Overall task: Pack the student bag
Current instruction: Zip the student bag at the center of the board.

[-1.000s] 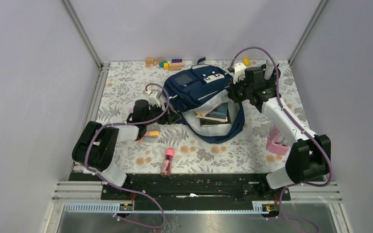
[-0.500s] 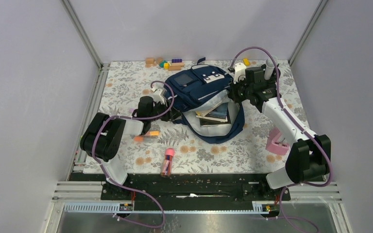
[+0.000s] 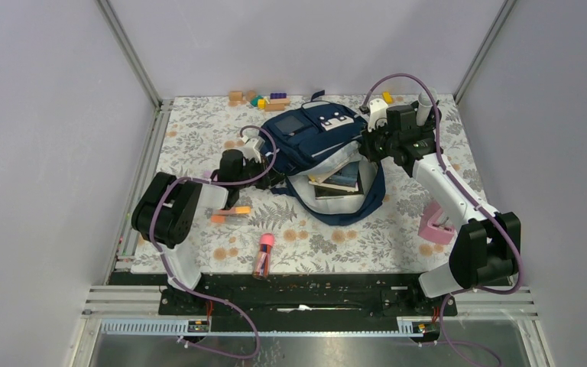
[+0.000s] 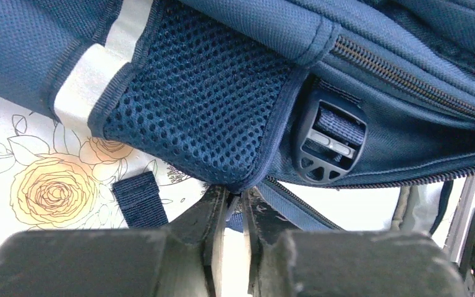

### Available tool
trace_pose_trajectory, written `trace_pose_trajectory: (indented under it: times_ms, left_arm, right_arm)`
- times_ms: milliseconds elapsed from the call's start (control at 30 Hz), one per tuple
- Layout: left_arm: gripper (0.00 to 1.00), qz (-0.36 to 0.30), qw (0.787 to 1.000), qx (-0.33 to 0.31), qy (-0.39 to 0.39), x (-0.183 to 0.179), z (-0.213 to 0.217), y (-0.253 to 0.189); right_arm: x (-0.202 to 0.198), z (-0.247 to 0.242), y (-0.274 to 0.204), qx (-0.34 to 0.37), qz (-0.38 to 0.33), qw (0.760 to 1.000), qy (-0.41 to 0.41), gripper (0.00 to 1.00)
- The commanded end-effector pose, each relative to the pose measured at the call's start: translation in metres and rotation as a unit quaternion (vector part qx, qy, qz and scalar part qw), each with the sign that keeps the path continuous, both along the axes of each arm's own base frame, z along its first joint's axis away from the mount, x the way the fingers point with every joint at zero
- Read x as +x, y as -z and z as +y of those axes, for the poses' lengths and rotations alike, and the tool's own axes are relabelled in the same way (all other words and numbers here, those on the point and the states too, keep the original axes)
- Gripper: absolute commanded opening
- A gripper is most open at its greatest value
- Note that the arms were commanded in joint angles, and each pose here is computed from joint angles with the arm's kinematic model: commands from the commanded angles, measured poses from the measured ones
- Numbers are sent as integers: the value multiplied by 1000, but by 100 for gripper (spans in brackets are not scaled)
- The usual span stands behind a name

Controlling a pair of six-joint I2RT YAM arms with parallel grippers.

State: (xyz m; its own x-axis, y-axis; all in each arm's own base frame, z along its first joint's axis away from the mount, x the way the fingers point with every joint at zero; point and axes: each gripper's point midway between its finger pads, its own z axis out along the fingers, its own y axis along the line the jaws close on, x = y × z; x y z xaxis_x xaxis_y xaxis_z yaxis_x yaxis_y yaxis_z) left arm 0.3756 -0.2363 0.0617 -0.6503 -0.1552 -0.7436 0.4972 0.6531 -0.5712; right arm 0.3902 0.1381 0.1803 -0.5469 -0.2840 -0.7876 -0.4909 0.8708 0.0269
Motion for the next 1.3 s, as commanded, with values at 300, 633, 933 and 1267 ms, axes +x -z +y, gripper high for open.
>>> trace_pose_trajectory:
  times_ms: [300, 633, 933, 1267]
  left_arm:
    - [0, -45, 998, -32, 17, 1, -9, -27]
    - [0, -44, 998, -25, 25, -32, -14, -27]
    - [0, -24, 999, -30, 33, -49, -24, -24]
    - [0, -3, 997, -45, 62, -81, -48, -27]
  right_arm:
    - [23, -25, -34, -8, -63, 997, 53, 0]
    - [14, -19, -20, 19, -35, 997, 62, 0]
    - [-1, -14, 1, 23, -24, 997, 72, 0]
    - [-16, -6, 17, 14, -59, 995, 81, 0]
